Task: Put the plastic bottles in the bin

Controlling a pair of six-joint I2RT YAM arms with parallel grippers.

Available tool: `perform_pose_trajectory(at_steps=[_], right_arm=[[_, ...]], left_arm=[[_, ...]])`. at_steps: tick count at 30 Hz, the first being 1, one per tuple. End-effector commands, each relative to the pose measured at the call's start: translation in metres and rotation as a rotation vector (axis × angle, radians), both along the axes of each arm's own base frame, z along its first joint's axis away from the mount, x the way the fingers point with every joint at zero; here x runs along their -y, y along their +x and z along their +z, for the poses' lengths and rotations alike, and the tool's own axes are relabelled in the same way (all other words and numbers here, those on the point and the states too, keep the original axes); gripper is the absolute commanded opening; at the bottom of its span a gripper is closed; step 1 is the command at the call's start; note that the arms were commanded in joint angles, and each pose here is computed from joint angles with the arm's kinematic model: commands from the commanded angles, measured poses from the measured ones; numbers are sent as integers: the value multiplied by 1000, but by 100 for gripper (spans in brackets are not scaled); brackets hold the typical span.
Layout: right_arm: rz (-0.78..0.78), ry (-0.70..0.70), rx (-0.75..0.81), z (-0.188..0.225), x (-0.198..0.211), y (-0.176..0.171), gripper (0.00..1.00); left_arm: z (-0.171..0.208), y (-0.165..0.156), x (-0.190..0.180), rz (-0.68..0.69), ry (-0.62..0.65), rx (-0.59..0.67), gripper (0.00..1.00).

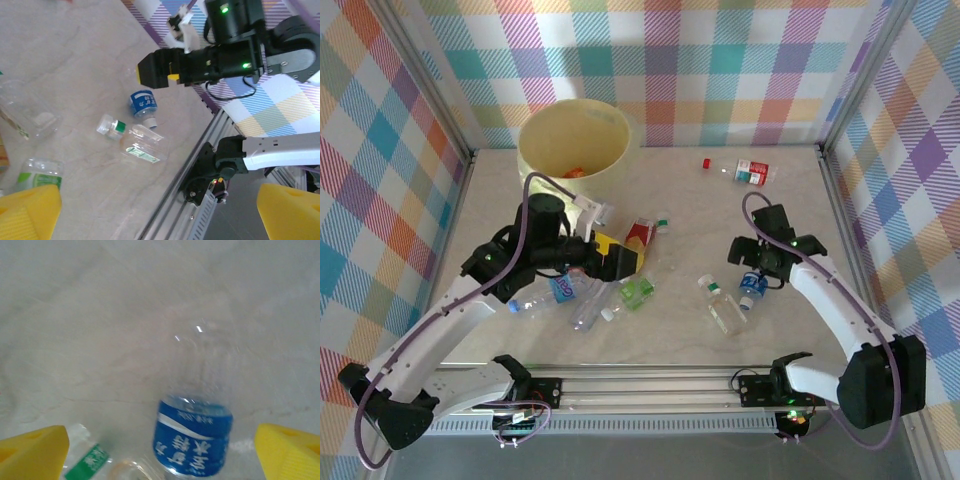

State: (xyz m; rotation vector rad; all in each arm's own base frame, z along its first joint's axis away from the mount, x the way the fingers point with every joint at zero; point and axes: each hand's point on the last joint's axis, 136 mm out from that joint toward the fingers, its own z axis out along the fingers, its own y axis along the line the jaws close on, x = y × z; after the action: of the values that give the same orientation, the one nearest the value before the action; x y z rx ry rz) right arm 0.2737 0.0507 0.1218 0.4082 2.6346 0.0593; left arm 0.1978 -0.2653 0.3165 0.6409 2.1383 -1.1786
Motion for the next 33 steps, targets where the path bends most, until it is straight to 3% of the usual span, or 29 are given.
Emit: perform_pose_trajectory(at_steps=[1,22,25,33], right_arm=[[-70,23,-37,-15,7,-12,94],[-95,94,-164,-86,0,-9,78],[-91,90,-168,-89,0,-8,77],[-45,101,-53,-65,-3,6,63]], left_arm=[[21,-7,8,-24,-97,48,100],[5,-3,14,-11,-42,16,100],[3,-2,16,-11,-38,11,100],[-4,5,18,21,-24,-12,100]])
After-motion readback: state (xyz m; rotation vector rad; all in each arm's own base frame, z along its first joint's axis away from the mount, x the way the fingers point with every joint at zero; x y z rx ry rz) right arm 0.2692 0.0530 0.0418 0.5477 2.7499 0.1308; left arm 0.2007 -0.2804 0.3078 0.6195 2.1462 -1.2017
